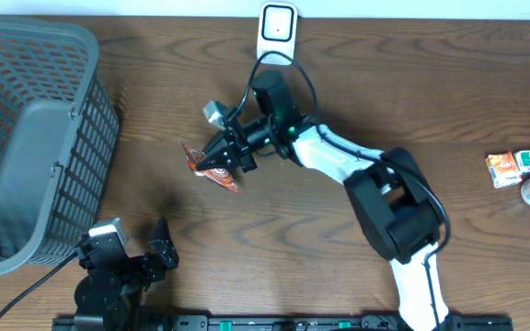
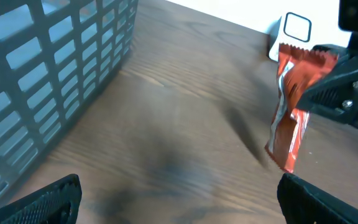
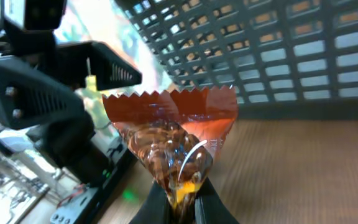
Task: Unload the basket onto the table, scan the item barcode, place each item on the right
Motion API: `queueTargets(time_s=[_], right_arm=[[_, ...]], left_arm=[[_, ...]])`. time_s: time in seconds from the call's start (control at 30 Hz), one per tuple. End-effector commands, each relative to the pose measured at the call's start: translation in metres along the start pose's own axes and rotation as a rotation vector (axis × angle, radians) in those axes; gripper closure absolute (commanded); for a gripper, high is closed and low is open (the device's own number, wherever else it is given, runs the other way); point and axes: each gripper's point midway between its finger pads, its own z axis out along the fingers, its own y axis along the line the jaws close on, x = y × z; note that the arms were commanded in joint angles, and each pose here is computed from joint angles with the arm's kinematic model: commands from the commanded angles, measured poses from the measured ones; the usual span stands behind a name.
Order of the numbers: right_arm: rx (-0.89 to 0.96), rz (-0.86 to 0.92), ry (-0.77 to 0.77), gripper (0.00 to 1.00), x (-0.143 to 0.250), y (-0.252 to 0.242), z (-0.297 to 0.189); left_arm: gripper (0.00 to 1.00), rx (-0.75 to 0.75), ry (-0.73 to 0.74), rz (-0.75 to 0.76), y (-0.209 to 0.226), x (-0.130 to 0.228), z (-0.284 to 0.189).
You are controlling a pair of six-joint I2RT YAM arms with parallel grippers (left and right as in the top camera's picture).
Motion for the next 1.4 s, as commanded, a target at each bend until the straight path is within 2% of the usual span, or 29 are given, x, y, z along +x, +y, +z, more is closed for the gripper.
queueTargets(time_s=[0.0, 0.2, 0.37, 0.53, 0.57, 0.6, 0.67, 0.7, 0.8, 0.87, 0.9, 0.93, 0.97, 1.1, 1.23, 1.37], right_arm=[[-0.105, -0.003, -0.018, 0.99, 0.003, 0.01, -0.007], [-0.099, -0.119, -0.027, 0.99, 0.0, 0.008, -0.009], [-0.142, -0.2, -0.016, 0.99, 0.01, 0.013, 0.012], [-0.155, -0.197, -0.011, 0.99, 0.025, 0.009, 0.019], [-0.151, -0.186, -0.012, 0.9, 0.026, 0.007, 0.017], [-0.144, -0.168, -0.012, 0.72, 0.026, 0.005, 0.014], [-0.126, -0.134, -0.017, 0.49, 0.023, 0.001, 0.006], [-0.115, -0.12, -0.021, 0.41, 0.021, -0.002, 0.0], [-0.065, -0.06, -0.04, 0.33, 0.009, -0.012, -0.025], [-0.027, -0.016, -0.056, 0.2, 0.002, -0.019, -0.045], [-0.009, 0.003, -0.065, 0.18, -0.002, -0.022, -0.055], [0.008, 0.027, -0.074, 0.06, -0.005, -0.025, -0.065], [0.028, 0.07, -0.084, 0.01, -0.008, -0.028, -0.075], [0.043, 0.254, -0.103, 0.01, -0.015, -0.029, -0.091], [0.018, 0.397, -0.091, 0.01, -0.012, -0.028, -0.074], [0.119, 0.789, -0.114, 0.01, 0.016, -0.051, -0.049]], left_arm=[[0.02, 0.003, -0.005, 0.014, -0.001, -0.002, -0.001], [0.02, 0.003, -0.005, 0.014, -0.001, -0.002, -0.001], [0.02, 0.003, -0.005, 0.014, -0.001, -0.002, -0.001], [0.02, 0.003, -0.004, 0.014, -0.001, -0.001, -0.001], [0.02, 0.003, -0.005, 0.014, -0.001, -0.002, -0.001], [0.02, 0.003, -0.005, 0.014, -0.001, -0.002, -0.001], [0.02, 0.003, -0.005, 0.014, -0.001, -0.002, -0.001], [0.02, 0.003, -0.005, 0.014, -0.001, -0.002, -0.001], [0.02, 0.003, -0.005, 0.014, -0.001, -0.002, -0.001], [0.02, 0.003, -0.005, 0.014, -0.001, -0.002, -0.001], [0.02, 0.003, -0.005, 0.014, -0.001, -0.002, -0.001], [0.02, 0.003, -0.005, 0.014, -0.001, -0.002, -0.001], [0.02, 0.003, -0.005, 0.014, -0.001, -0.002, -0.001], [0.02, 0.003, -0.004, 0.014, -0.001, -0.001, -0.001], [0.02, 0.003, -0.005, 0.014, -0.001, -0.001, -0.001], [0.02, 0.003, -0.005, 0.014, -0.001, -0.002, -0.001]])
